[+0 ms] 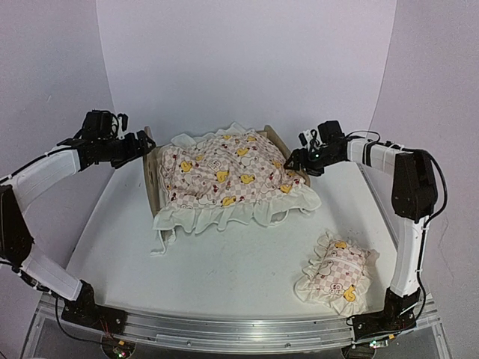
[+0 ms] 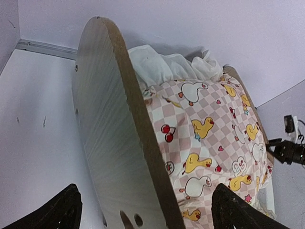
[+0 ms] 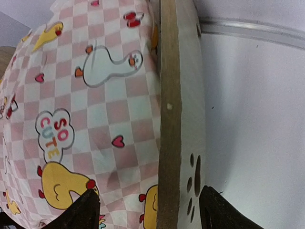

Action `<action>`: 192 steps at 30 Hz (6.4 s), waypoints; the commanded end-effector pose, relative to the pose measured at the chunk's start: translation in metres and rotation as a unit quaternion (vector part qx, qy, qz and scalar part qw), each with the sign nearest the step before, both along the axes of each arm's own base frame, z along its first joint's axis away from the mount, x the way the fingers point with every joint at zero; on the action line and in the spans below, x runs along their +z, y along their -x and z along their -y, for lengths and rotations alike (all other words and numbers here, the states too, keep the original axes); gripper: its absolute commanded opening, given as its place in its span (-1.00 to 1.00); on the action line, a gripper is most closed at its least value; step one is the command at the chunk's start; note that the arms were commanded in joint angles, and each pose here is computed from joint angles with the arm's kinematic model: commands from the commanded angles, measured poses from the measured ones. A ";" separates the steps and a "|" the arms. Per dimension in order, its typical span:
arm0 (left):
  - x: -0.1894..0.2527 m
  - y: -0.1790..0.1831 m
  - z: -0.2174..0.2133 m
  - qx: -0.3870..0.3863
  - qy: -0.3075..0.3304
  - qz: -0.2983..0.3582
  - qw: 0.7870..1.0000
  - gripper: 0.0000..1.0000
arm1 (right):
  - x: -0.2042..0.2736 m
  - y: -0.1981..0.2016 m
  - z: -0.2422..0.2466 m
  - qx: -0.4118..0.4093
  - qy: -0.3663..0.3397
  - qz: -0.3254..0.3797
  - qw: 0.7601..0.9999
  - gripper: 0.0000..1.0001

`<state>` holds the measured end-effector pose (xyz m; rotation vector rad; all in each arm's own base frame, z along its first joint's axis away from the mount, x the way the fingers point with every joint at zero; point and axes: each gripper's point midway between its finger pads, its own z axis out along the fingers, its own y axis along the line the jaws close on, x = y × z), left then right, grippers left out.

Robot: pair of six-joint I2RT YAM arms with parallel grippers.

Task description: Set up the pet bed

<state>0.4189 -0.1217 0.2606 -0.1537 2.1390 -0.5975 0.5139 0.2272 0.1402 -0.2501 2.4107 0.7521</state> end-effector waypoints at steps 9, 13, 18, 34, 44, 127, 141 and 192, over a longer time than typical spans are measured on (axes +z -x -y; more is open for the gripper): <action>0.047 -0.085 0.035 -0.107 0.027 0.054 0.992 0.87 | 0.057 0.158 -0.109 0.099 -0.103 0.023 0.989 0.45; 0.038 -0.109 0.052 -0.155 0.022 0.028 0.987 0.81 | 0.074 0.236 -0.163 0.130 -0.171 0.024 0.976 0.55; 0.043 -0.137 0.043 -0.169 -0.059 0.045 0.983 0.86 | 0.112 0.279 -0.178 0.176 -0.200 0.042 0.963 0.62; 0.115 0.007 -0.070 0.130 -0.060 0.063 0.988 0.70 | 0.156 0.087 0.033 -0.048 -0.004 0.150 0.987 0.97; -0.045 0.129 0.014 0.038 -0.064 -0.067 0.995 -0.17 | 0.063 -0.047 0.034 0.022 0.118 0.088 0.989 0.49; 0.076 0.152 0.132 -0.293 0.017 0.084 0.952 0.65 | 0.078 -0.020 0.005 0.108 0.196 0.205 0.953 0.26; 0.051 0.114 0.191 -0.296 0.009 0.047 0.954 0.61 | 0.078 0.075 -0.008 -0.096 0.119 0.095 0.984 -0.91; 0.025 0.161 0.289 -0.273 -0.139 0.162 0.938 -1.00 | 0.083 0.165 -0.031 0.014 0.136 0.156 0.978 -0.26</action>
